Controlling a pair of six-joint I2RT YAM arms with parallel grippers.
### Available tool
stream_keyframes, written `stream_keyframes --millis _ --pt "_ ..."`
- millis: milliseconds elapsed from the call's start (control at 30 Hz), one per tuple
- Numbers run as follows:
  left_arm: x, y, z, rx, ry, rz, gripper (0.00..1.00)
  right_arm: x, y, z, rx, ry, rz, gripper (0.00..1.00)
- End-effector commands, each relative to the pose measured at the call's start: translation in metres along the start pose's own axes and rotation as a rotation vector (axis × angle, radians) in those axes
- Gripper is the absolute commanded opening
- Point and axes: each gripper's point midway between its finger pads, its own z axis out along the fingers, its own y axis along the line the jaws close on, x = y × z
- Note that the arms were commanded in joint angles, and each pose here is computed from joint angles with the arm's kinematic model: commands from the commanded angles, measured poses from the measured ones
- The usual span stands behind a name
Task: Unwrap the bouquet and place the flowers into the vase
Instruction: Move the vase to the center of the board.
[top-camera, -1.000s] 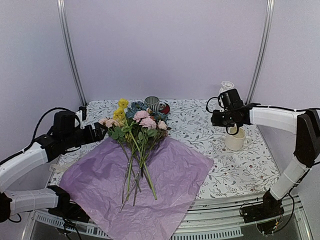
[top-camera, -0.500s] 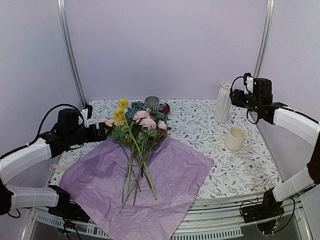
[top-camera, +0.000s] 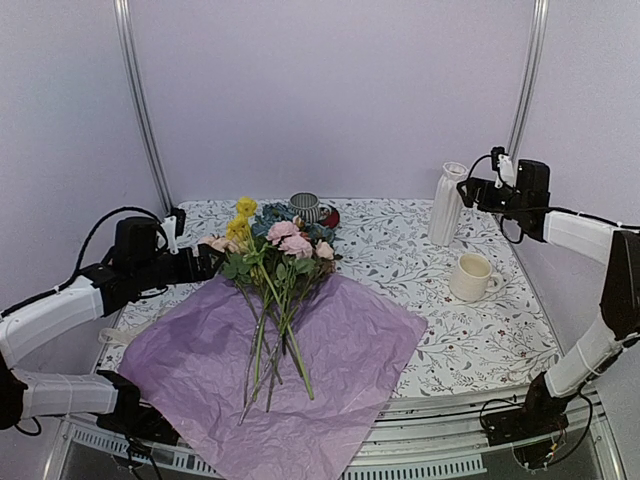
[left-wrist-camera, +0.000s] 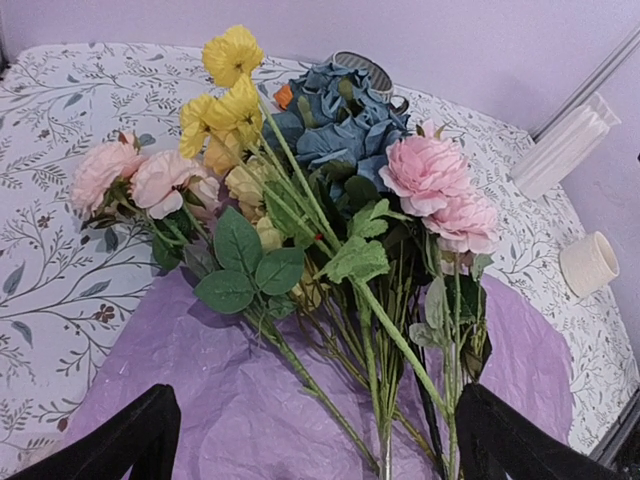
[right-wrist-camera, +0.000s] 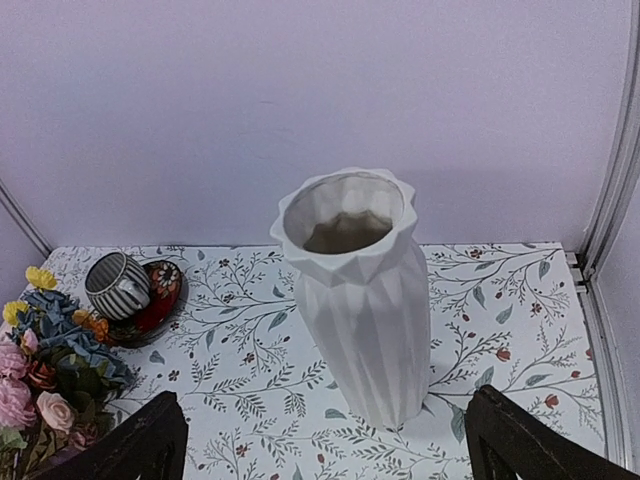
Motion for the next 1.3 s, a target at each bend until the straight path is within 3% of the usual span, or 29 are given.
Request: stream_keyframes --millis 0,567,1267 --pt "-0.005 0.003 -0.002 0.002 -0.025 0.008 0.98 -0.026 0.005 0.021 -0.033 -0.059 -0.107 0.99" --pt "-0.009 0.003 -0.010 -0.005 -0.047 -0.014 0.98 -0.015 -0.009 0.086 -0.057 -0.030 -0.180 0.99" --pt "-0.011 0.005 -0.009 -0.019 -0.041 -0.026 0.98 0.011 -0.022 0.125 -0.068 -0.069 -0.190 0.99"
